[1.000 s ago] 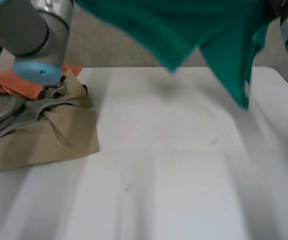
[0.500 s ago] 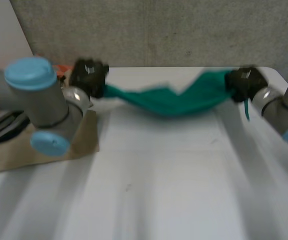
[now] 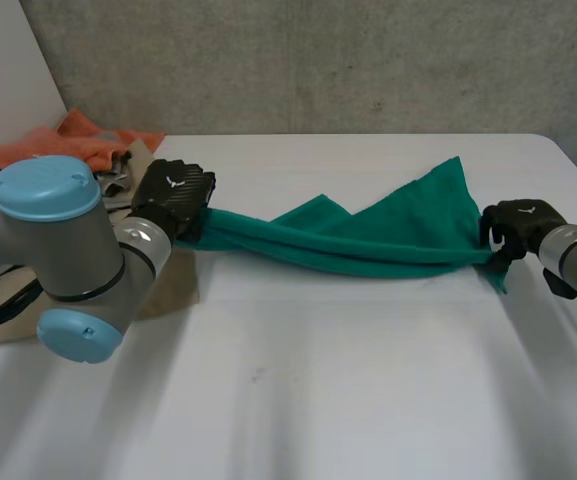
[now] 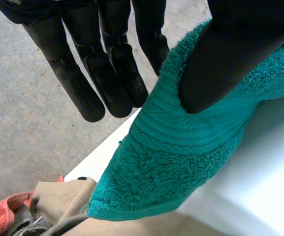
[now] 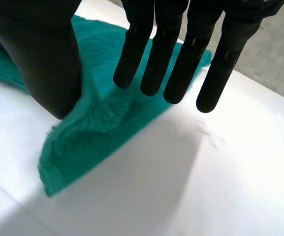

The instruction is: Fold the laundry.

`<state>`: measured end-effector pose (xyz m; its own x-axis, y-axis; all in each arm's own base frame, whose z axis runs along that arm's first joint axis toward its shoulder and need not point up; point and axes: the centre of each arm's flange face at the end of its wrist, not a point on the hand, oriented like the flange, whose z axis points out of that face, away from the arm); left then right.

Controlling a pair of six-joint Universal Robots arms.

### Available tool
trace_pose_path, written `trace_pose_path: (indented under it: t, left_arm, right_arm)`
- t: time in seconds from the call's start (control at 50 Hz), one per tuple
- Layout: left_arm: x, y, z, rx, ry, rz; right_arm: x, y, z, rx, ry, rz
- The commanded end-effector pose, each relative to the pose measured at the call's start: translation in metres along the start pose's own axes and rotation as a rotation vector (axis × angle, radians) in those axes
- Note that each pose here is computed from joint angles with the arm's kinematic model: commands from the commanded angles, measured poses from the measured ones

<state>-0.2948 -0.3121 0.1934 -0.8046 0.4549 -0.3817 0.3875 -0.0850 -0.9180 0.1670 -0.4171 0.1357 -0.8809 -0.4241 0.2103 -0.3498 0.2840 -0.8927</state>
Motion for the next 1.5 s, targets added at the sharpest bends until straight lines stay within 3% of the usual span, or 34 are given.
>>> trace_pose_path:
  t: [0.02,0.22,0.4,0.48,0.54,0.66,0.76,0.84,0.86,0.94,1.04,1.22,1.3,1.5]
  left_arm:
    - [0.0,0.002,0.0,-0.007,0.001,-0.002]
    - [-0.01,-0.02,-0.013,0.029,-0.019,0.022]
    - [-0.062,-0.152,-0.078,0.339,-0.085,0.057]
    - [-0.068,-0.172,-0.09,0.344,-0.039,0.067]
    - [-0.07,-0.17,-0.08,0.286,-0.024,0.07]
    - [-0.053,-0.129,-0.03,0.093,0.039,0.137]
    - [-0.048,-0.12,0.008,0.113,0.026,0.174]
    - [-0.059,-0.148,0.034,0.299,-0.061,0.162]
    - [-0.066,-0.164,0.041,0.398,-0.112,0.144]
    - [-0.092,-0.216,0.035,0.64,-0.26,0.065]
    - [-0.113,-0.249,0.019,0.803,-0.375,-0.041]
    - [-0.102,-0.209,0.026,0.658,-0.28,-0.076]
    - [-0.091,-0.169,0.029,0.525,-0.223,-0.071]
    - [-0.039,-0.028,0.023,0.123,-0.001,-0.043]
  right_arm:
    - [0.015,0.003,0.0,-0.021,0.033,0.019]
    - [0.031,-0.036,-0.037,0.024,0.055,-0.056]
    - [0.065,-0.148,-0.135,0.269,0.185,-0.251]
    - [0.077,-0.169,-0.159,0.281,0.223,-0.267]
    - [0.073,-0.173,-0.159,0.275,0.192,-0.27]
    - [0.049,-0.162,-0.122,0.219,0.118,-0.302]
    - [0.033,-0.155,-0.081,0.245,0.123,-0.301]
    - [0.033,-0.175,-0.052,0.41,0.227,-0.29]
    - [0.04,-0.193,-0.047,0.522,0.294,-0.269]
    - [0.062,-0.244,-0.057,0.837,0.45,-0.158]
    - [0.071,-0.279,-0.082,1.088,0.516,-0.043]
    - [0.046,-0.257,-0.082,0.954,0.381,-0.052]
    - [0.04,-0.221,-0.07,0.803,0.322,-0.039]
    - [0.011,-0.084,-0.046,0.291,0.103,0.02]
